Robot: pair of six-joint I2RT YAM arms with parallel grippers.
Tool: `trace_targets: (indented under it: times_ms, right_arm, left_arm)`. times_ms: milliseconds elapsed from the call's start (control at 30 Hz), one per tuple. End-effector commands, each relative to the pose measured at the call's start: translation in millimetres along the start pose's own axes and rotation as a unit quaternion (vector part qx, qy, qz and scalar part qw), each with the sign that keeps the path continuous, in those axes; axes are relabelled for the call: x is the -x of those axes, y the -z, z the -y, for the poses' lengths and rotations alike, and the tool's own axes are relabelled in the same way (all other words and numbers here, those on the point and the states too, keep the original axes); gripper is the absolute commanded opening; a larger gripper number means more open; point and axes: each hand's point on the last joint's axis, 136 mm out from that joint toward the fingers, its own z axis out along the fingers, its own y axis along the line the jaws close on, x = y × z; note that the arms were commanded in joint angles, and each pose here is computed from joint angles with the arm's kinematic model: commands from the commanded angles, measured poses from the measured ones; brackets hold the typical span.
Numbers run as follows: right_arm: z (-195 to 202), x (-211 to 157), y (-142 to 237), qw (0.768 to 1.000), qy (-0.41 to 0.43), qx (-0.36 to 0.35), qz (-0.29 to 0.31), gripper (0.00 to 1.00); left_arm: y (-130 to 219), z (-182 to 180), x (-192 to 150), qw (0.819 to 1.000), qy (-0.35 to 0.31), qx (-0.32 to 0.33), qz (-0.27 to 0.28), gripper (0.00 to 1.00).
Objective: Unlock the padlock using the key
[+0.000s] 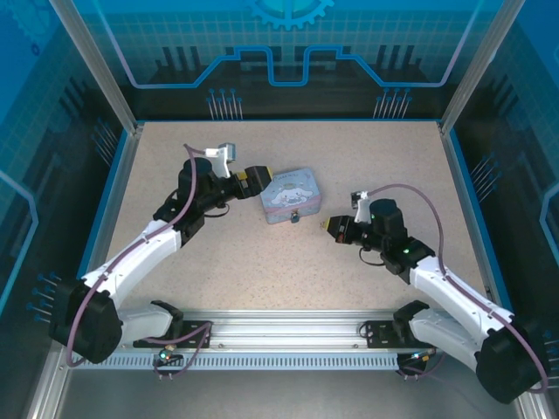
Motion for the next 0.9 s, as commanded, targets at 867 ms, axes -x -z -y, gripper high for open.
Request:
trace_targets:
  times_ms: [867]
  right_arm:
    - [105.3, -116.9, -21.0, 0.942, -0.061, -0.194, -0.268, 0.00]
  left_arm:
    - [1.7, 2.2, -15.4, 0.999, 0.019, -0.015, -0.026, 0.97]
